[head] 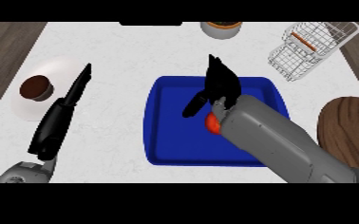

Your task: Pick the tomato from the tray and place it in the tiered basket

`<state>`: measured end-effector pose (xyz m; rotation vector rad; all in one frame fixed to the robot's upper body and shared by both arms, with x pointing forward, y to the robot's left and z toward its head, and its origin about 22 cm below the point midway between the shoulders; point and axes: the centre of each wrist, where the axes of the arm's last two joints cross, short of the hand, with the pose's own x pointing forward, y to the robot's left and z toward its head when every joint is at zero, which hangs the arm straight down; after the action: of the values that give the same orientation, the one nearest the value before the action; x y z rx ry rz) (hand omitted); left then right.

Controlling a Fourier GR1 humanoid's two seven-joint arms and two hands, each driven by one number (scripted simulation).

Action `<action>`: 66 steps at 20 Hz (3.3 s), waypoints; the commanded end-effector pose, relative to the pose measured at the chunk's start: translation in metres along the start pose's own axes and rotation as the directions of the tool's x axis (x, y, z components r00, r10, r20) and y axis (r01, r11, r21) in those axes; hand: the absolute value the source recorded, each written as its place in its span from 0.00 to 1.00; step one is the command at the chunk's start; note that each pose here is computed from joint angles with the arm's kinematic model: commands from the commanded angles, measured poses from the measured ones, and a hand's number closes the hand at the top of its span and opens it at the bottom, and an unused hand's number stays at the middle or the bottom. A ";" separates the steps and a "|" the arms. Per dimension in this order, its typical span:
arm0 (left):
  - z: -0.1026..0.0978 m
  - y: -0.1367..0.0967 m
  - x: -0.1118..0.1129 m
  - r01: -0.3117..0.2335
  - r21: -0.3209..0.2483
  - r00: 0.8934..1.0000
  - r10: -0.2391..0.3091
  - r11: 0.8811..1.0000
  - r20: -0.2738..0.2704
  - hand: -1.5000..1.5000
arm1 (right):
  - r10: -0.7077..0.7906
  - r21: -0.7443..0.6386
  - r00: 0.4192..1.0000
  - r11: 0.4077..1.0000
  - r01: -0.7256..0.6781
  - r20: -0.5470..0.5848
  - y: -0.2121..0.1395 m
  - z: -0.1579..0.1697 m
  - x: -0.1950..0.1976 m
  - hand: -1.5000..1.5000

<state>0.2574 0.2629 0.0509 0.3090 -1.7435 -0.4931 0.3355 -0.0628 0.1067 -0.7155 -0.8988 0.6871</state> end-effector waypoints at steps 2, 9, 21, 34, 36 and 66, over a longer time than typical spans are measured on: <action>0.001 -0.006 0.003 -0.006 0.004 1.000 0.006 1.000 0.004 0.50 | 0.101 0.028 0.951 0.995 -0.097 -0.291 0.025 -0.010 0.005 0.00; 0.000 0.009 -0.009 0.001 0.024 1.000 -0.001 1.000 -0.008 0.50 | 0.144 0.062 0.928 0.990 -0.130 -0.344 0.042 -0.019 0.007 0.00; 0.010 -0.003 -0.002 0.000 0.030 1.000 0.000 1.000 -0.010 0.50 | 0.154 0.107 0.910 0.987 -0.122 -0.385 0.048 -0.024 -0.007 0.00; -0.002 -0.003 -0.002 -0.009 0.018 1.000 0.009 1.000 -0.006 0.50 | 0.111 0.015 0.904 0.993 -0.115 -0.413 0.046 -0.029 -0.034 0.00; 0.002 0.013 -0.003 0.003 0.020 1.000 -0.003 1.000 -0.011 0.50 | 0.108 0.026 0.902 0.994 -0.107 -0.418 0.063 -0.022 -0.048 0.00; 0.010 -0.005 0.012 -0.018 -0.015 1.000 0.018 1.000 -0.008 0.50 | 0.031 -0.123 0.961 0.990 -0.067 -0.274 0.089 -0.042 -0.060 1.00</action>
<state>0.2563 0.2623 0.0525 0.3043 -1.7509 -0.4898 0.3143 -0.0746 -0.0123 -0.8664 -0.7121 0.6417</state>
